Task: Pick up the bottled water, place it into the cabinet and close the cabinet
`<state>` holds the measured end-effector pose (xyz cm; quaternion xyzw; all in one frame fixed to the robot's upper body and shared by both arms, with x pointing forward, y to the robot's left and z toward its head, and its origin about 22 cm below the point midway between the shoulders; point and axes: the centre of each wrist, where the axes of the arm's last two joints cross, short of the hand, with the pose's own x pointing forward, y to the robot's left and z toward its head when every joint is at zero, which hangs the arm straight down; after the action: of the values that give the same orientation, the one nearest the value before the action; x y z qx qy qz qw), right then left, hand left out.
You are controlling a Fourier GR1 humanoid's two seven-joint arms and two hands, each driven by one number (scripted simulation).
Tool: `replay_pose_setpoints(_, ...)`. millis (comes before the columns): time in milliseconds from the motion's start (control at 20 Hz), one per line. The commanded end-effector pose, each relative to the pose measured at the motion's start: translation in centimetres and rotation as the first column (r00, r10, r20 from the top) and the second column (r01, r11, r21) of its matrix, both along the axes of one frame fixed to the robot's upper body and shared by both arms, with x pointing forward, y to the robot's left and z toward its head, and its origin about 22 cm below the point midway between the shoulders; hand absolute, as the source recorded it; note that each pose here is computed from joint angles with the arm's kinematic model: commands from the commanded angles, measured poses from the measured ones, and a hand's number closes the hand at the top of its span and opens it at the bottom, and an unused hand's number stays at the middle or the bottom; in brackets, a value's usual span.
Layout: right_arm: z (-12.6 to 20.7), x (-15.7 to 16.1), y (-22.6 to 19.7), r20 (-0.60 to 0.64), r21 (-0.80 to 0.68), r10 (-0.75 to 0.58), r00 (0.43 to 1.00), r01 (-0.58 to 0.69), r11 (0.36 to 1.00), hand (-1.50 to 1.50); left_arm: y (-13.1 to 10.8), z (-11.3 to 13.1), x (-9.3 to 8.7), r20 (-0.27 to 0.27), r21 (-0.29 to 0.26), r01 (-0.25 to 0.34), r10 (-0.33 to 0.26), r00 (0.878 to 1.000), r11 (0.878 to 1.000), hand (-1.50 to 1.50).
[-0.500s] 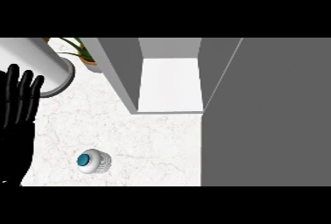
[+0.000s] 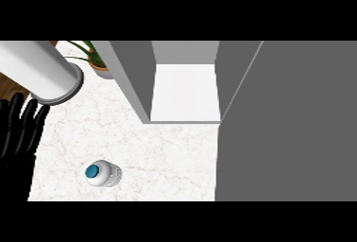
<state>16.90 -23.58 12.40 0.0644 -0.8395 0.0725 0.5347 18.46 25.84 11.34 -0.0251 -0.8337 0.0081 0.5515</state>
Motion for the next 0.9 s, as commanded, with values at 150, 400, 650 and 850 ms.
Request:
replay_pose_setpoints(150,2.5,-5.0,-0.2,-0.059,0.037,0.140,0.988,-0.138,0.990,-1.50,0.9,1.1,-4.5,-0.105,-0.048,-0.017,0.012,0.994,0.999,-1.50)
replay_pose_setpoints(400,3.7,-7.4,0.1,-0.043,0.022,0.139,0.989,-0.138,0.990,-1.50,1.0,0.3,-5.8,-0.155,-0.015,-0.055,0.052,0.987,0.998,-1.50)
replay_pose_setpoints(650,3.2,-9.2,0.6,-0.048,0.038,0.145,0.988,-0.143,0.989,-1.50,1.7,-0.4,-6.1,-0.226,0.064,-0.094,0.107,0.968,0.993,-1.50)
replay_pose_setpoints(850,3.1,-10.0,0.3,-0.056,0.035,0.133,0.989,-0.131,0.991,-1.50,4.0,-2.9,-5.0,-0.246,0.020,-0.112,0.113,0.963,0.994,-1.50)
